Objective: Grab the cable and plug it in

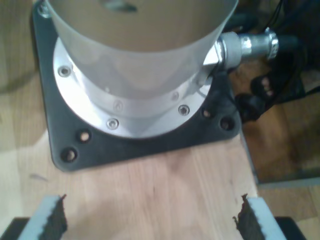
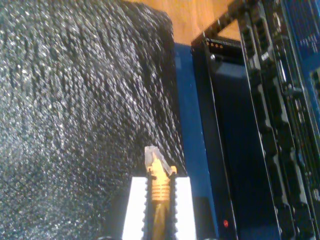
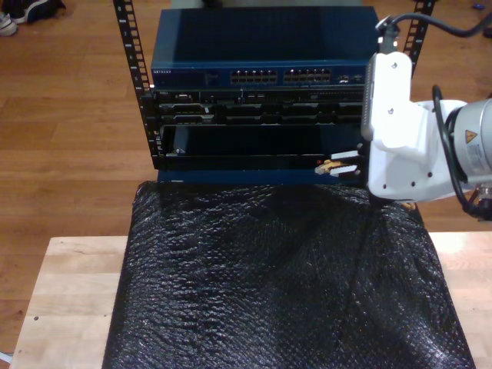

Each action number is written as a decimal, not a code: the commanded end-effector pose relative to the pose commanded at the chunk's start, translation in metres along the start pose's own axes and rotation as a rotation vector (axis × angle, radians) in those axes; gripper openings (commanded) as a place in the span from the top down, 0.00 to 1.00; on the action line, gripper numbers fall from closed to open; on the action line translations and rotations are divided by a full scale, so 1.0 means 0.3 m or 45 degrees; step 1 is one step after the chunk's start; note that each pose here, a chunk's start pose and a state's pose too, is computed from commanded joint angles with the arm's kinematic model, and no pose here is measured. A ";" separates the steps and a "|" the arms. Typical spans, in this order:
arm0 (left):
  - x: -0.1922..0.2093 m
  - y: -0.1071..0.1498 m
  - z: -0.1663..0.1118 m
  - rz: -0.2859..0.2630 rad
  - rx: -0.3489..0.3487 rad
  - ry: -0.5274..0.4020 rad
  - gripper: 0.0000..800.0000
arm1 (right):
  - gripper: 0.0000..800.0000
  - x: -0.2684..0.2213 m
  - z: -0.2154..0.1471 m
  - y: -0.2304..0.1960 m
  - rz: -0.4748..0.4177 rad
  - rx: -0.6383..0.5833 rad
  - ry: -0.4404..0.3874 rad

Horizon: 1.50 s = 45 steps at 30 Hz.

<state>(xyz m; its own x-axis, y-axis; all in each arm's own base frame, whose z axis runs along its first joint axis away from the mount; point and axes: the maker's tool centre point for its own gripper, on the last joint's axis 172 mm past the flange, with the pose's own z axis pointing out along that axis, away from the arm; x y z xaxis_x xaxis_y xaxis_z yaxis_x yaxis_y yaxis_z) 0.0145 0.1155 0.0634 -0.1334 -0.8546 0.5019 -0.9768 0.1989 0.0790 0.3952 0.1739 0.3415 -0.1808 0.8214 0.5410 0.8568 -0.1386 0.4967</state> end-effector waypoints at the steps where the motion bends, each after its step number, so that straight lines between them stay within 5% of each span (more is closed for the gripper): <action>1: -0.010 0.000 0.015 -0.004 0.006 -0.017 0.00 | 1.00 -0.005 -0.002 0.003 0.000 -0.003 -0.003; 19: -0.053 -0.005 0.081 -0.021 0.028 -0.087 0.00 | 1.00 -0.029 -0.071 0.114 0.011 -0.105 -0.026; 26: -0.052 -0.004 0.082 -0.020 0.026 -0.085 0.00 | 1.00 -0.102 -0.113 0.208 -0.100 -0.244 -0.164; 36: -0.052 -0.004 0.082 -0.020 0.026 -0.085 0.00 | 1.00 -0.205 -0.007 0.173 -0.123 -0.263 -0.251; 45: -0.052 -0.004 0.082 -0.020 0.026 -0.085 0.00 | 1.00 -0.134 0.173 0.245 -0.408 -0.447 -0.331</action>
<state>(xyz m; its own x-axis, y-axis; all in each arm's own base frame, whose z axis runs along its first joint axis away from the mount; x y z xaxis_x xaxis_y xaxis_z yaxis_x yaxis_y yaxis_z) 0.0138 0.1167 0.0342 -0.1280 -0.8878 0.4420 -0.9821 0.1756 0.0682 0.4905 0.1594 0.3209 -0.2429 0.9566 0.1610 0.5571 0.0017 0.8305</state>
